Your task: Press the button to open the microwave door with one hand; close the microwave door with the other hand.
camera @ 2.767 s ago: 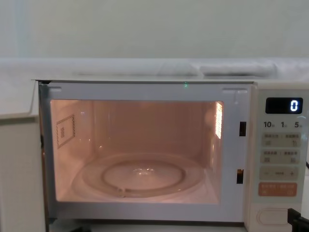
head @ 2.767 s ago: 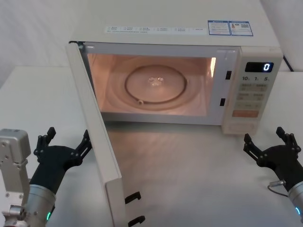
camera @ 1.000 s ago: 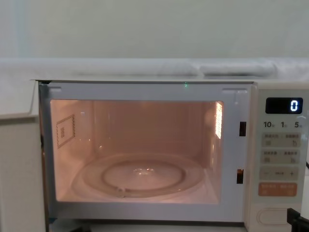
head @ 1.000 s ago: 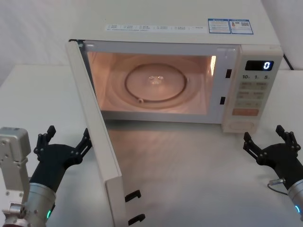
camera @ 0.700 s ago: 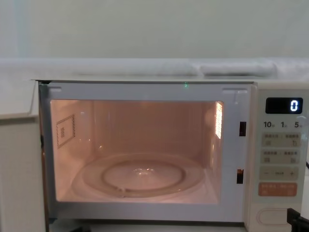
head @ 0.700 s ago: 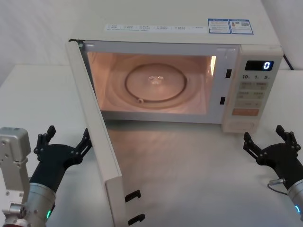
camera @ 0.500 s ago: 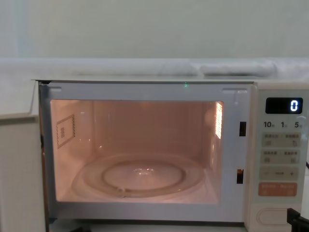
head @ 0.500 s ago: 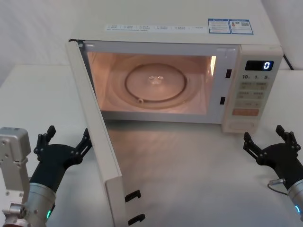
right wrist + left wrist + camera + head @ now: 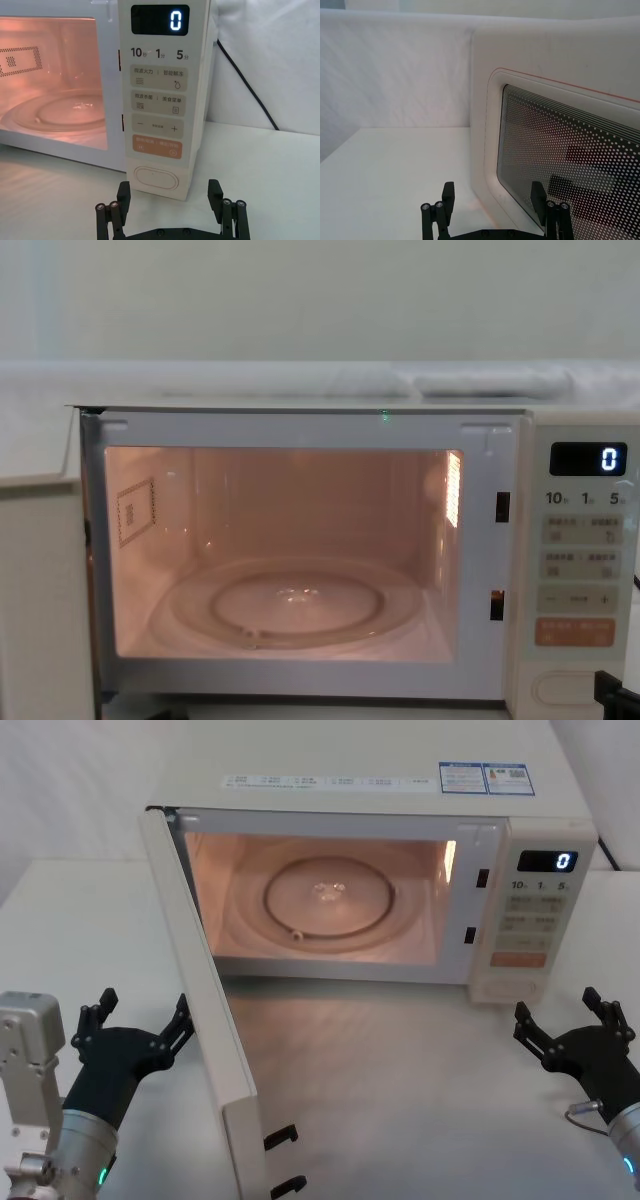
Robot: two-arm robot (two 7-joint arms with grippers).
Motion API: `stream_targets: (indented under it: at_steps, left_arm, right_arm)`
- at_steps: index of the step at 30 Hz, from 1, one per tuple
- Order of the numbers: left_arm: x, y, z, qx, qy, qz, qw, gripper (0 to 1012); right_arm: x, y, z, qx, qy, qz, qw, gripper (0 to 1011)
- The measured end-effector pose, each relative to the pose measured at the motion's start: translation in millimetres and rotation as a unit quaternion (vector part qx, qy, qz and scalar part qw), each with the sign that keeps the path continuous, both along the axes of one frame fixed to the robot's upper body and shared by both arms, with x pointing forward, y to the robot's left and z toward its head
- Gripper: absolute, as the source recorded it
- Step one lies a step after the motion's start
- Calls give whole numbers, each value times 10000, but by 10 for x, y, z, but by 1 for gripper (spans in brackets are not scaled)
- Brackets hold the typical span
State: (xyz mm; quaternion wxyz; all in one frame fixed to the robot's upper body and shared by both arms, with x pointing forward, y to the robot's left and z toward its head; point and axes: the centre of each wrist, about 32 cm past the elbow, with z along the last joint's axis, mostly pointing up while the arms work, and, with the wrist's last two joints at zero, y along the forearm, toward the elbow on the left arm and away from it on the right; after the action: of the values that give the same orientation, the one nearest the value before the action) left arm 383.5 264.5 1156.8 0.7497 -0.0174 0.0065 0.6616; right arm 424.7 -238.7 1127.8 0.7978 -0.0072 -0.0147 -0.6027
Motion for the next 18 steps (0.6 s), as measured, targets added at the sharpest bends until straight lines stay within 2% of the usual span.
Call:
stream_targets:
  at_steps: [18]
  left_arm:
    - [0, 0, 0, 0, 0, 0, 10000, 981]
  right_arm:
    - [0, 0, 0, 0, 0, 0, 10000, 1002]
